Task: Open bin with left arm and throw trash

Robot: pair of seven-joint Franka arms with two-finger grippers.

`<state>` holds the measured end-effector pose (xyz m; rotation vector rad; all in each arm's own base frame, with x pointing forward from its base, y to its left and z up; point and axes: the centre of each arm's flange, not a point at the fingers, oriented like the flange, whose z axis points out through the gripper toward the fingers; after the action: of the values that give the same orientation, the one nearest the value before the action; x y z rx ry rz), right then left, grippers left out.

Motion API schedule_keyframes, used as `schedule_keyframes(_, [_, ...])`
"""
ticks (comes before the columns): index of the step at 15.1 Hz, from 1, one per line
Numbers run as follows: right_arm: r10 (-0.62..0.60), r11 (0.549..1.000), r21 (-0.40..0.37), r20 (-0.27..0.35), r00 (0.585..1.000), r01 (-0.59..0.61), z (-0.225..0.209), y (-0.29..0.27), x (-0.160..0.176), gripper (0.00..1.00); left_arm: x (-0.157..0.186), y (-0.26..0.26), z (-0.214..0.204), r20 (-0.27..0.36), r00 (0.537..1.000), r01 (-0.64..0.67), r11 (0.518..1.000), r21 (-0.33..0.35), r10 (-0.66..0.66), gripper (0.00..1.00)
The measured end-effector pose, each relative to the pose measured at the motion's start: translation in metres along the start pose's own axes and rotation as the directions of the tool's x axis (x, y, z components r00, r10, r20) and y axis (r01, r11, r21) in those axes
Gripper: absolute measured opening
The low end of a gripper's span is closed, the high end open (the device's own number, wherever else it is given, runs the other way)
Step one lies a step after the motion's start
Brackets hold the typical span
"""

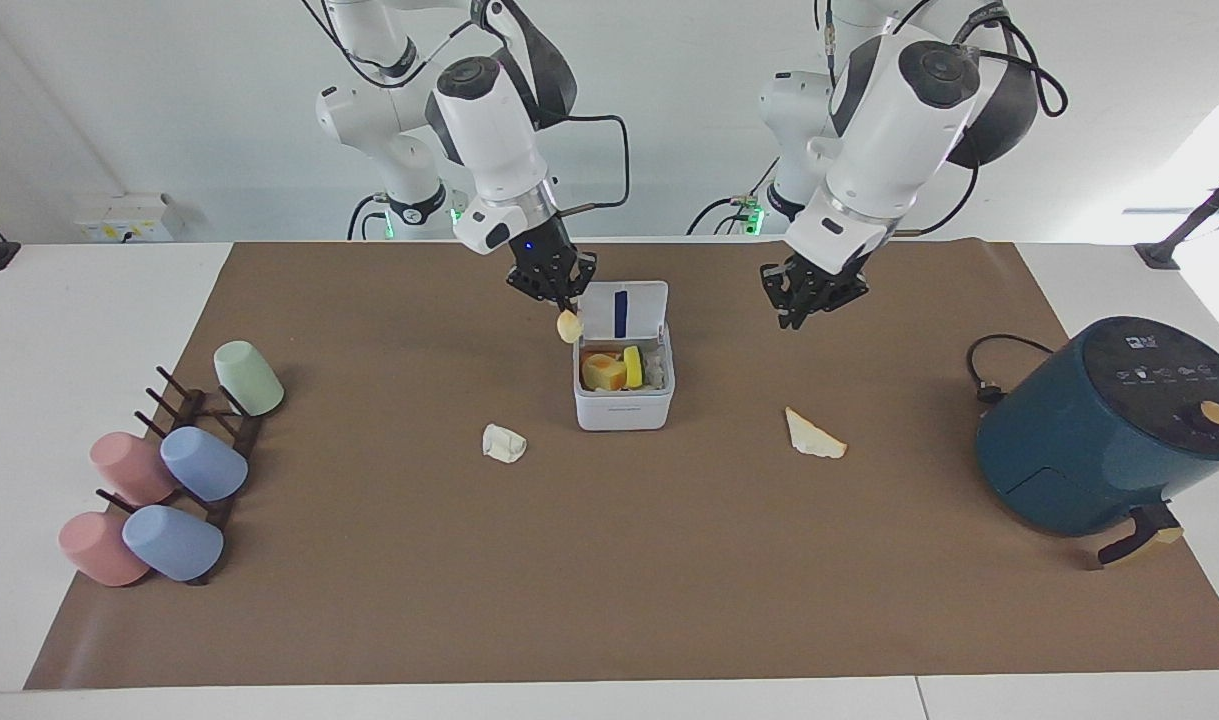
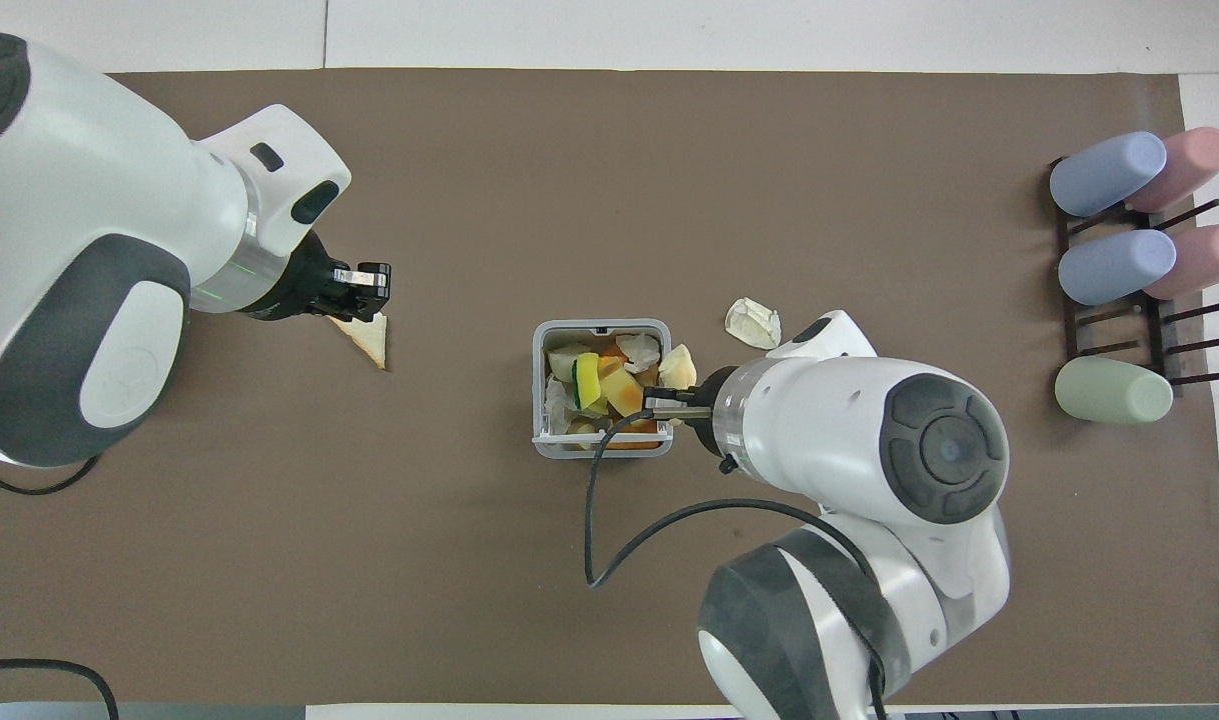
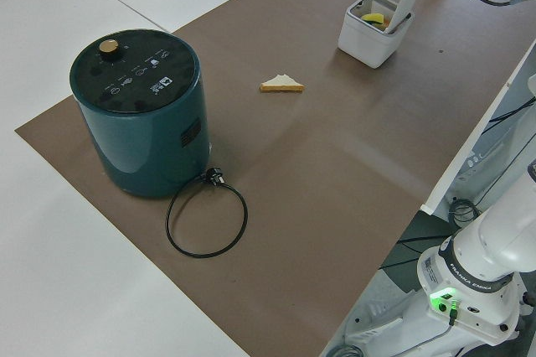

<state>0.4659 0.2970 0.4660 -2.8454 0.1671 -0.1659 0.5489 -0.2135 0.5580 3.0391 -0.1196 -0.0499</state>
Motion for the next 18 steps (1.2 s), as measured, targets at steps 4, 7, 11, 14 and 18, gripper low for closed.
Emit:
schedule_keyframes(4, [0.003, 1.0, 0.007, 0.024, 1.0, -0.003, 0.029, -0.01, -0.004, 0.06, 0.011, -0.041, 0.026, 0.018, 0.998, 0.056, 0.998, 0.005, -0.056, 0.68])
schedule_keyframes(7, [0.002, 1.0, 0.006, 0.027, 1.0, -0.002, 0.031, -0.01, -0.005, 0.21, 0.024, -0.074, 0.066, -0.004, 0.983, 0.182, 0.983, 0.0, -0.182, 1.0])
schedule_keyframes(11, [0.006, 1.0, 0.011, 0.019, 1.0, -0.006, 0.027, -0.01, -0.001, 0.63, 0.045, -0.096, 0.132, -0.03, 0.895, 0.445, 0.896, -0.017, -0.445, 1.0])
schedule_keyframes(14, [0.019, 1.0, 0.015, 0.009, 1.0, -0.019, 0.022, -0.006, 0.006, 0.92, 0.054, -0.102, 0.171, -0.039, 0.754, 0.655, 0.755, -0.035, -0.656, 1.0])
schedule_keyframes(18, [-0.015, 1.0, 0.009, -0.039, 0.999, 0.016, 0.011, 0.04, 0.045, 1.0, 0.048, -0.097, 0.22, -0.027, 0.571, 0.82, 0.572, -0.035, -0.82, 1.0])
